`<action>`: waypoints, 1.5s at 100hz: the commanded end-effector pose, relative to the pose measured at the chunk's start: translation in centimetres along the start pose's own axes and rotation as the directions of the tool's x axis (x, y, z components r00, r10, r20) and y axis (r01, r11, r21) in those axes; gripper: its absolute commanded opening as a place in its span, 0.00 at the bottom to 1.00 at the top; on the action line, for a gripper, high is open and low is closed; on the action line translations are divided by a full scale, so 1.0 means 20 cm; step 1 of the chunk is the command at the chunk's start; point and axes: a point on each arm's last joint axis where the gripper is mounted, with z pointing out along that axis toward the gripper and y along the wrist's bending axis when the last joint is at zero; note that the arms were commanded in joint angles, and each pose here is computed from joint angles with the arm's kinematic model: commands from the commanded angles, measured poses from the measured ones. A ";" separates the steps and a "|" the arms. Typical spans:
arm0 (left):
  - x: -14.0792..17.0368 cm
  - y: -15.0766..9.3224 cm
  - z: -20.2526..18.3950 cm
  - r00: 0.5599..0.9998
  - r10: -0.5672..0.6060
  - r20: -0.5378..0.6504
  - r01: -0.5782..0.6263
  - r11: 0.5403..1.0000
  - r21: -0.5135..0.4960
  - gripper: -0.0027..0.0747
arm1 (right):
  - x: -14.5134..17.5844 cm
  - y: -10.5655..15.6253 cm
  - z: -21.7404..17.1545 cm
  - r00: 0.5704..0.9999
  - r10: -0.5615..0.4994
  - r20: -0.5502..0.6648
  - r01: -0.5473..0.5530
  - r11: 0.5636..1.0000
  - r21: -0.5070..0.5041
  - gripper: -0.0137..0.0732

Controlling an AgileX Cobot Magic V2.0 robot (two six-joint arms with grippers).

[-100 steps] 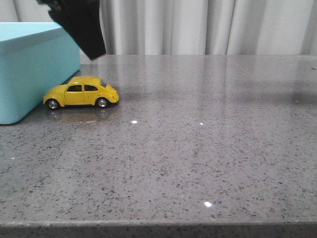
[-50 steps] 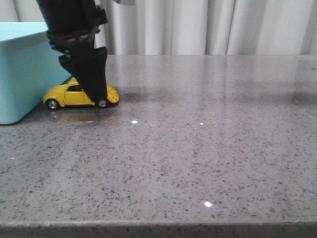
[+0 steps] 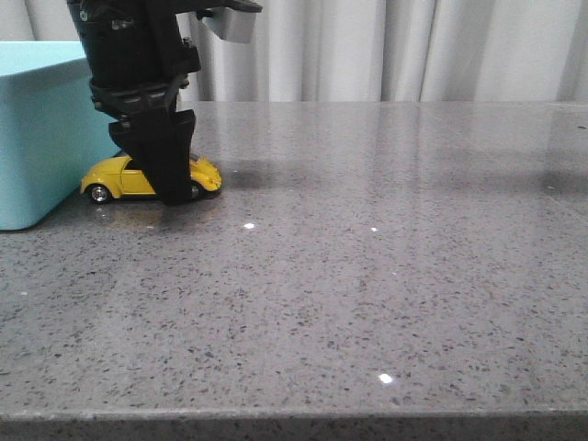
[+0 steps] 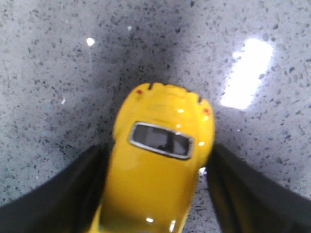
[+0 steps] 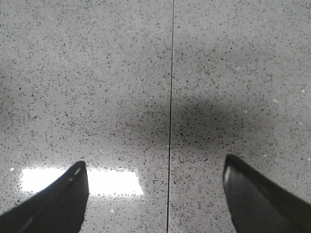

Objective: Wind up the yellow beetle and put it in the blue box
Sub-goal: 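Lift the beetle with the left gripper and move it over the box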

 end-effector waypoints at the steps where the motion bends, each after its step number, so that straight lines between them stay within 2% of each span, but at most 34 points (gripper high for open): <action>1: -0.03 0.00 -0.14 0.997 0.004 0.080 0.000 0.999 -0.054 0.44 | 0.00 -0.03 -0.11 0.999 -0.010 0.053 0.009 1.000 0.003 0.81; 15: -0.05 0.02 -0.18 0.995 0.006 0.098 0.000 0.998 -0.068 0.37 | 0.00 -0.03 -0.11 0.999 -0.010 0.053 0.009 1.000 0.003 0.81; 30: -0.11 0.03 -0.30 0.988 0.021 0.154 -0.006 0.995 -0.098 0.36 | 0.00 -0.03 -0.11 0.999 -0.010 0.053 0.009 1.000 0.003 0.81; 47: -0.18 0.06 -0.52 0.972 0.031 0.235 0.006 0.988 -0.157 0.36 | 0.00 -0.03 -0.11 0.999 -0.010 0.053 0.009 1.000 0.003 0.81; 73: -0.12 0.17 -0.87 0.939 -0.107 0.327 0.201 0.942 -0.268 0.36 | 0.00 -0.03 -0.11 0.999 -0.010 0.054 0.010 1.000 0.003 0.81; 95: 0.10 0.30 -1.02 0.889 -0.249 0.385 0.378 0.872 -0.311 0.36 | 0.00 -0.03 -0.11 0.998 -0.011 0.054 0.011 1.000 0.003 0.81; 114: 0.30 0.46 -1.01 0.813 -0.433 0.390 0.554 0.782 -0.286 0.36 | 0.00 -0.03 -0.11 0.998 -0.011 0.054 0.011 1.000 0.003 0.81; 133: 0.45 0.53 -0.83 0.784 -0.553 0.281 0.616 0.750 -0.241 0.36 | 0.00 -0.03 -0.11 0.998 -0.011 0.054 0.011 1.000 0.003 0.81; 150: 0.57 0.57 -0.62 0.762 -0.615 0.202 0.647 0.729 -0.223 0.36 | 0.00 -0.03 -0.11 0.998 -0.011 0.057 0.011 1.000 0.003 0.81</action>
